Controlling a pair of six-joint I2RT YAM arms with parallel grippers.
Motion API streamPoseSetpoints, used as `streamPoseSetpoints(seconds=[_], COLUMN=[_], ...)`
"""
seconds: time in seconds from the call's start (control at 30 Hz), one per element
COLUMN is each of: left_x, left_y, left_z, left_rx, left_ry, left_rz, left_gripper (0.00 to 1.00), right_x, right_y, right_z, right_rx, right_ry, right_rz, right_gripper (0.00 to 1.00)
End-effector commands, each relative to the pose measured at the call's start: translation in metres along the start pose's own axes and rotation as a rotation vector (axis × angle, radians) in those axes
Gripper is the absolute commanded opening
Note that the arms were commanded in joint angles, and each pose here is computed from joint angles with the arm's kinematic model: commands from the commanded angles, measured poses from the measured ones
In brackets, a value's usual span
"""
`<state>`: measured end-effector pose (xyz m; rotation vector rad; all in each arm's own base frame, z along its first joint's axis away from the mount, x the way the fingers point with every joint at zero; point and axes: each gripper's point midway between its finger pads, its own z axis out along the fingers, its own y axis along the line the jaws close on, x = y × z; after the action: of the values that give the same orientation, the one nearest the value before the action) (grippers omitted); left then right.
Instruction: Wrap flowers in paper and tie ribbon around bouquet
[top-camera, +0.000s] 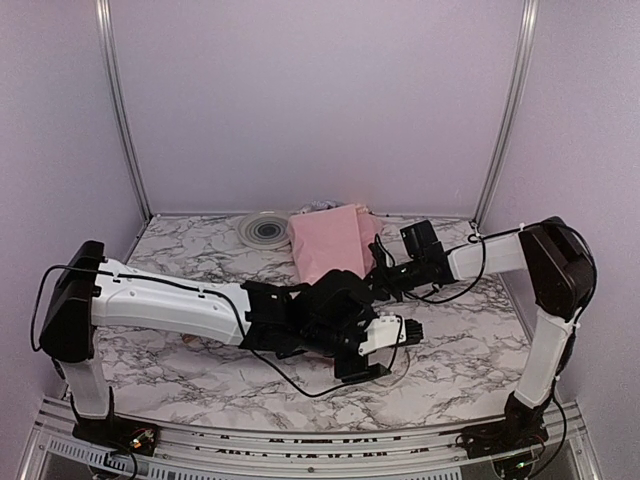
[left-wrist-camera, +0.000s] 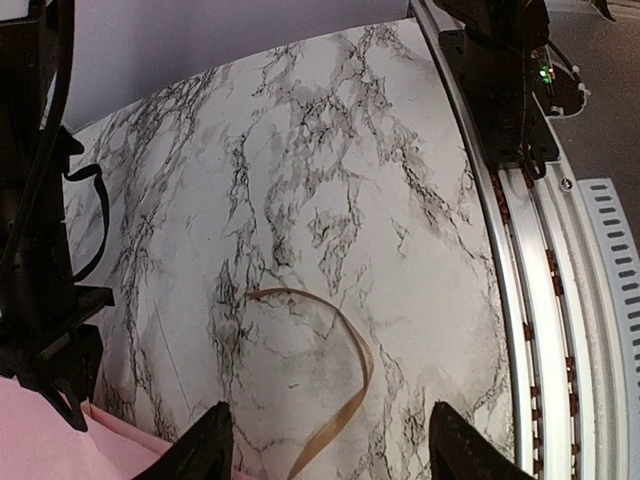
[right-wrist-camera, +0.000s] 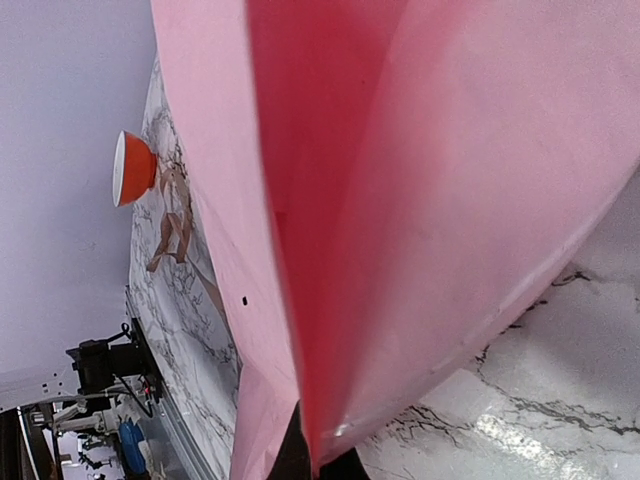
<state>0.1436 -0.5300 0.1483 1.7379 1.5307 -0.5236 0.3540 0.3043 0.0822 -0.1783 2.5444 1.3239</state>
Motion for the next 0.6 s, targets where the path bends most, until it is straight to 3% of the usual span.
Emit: streamPoseSetpoints(seconds=[0.0,0.17,0.3,0.43,0.57], left_x=[0.027,0.081,0.145,0.189,0.25], left_y=[0.0,0.039,0.093,0.128,0.133], left_z=[-0.03,-0.058,-0.08,-0.121,-0.17], left_rx=[0.015,-0.13,-0.245,-0.46,-0.673], left_ry=[0.059,0.164,0.225,0.258,0.395], left_rz=[-0.131,-0.379,-0.753,-0.971,-1.19], left_gripper=[0.66,0.61,0.52,0.52,0.55], right_x=[-0.007,0.0,0.008,0.015,0.019], right_y=[0.025,0.03,0.031,0.028,0.024], right_z=[-0.003,0.0,0.002,0.005,0.006], right_rx=[-0.042,-0.048,-0.045,-0.04,-0.034], right_ry=[-0.021,-0.006,0.006,0.014,0.019], right_rz=[-0.055,-0.054,-0.052,-0.043,-0.035], right_gripper=[0.0,0.0,0.0,0.0,0.0])
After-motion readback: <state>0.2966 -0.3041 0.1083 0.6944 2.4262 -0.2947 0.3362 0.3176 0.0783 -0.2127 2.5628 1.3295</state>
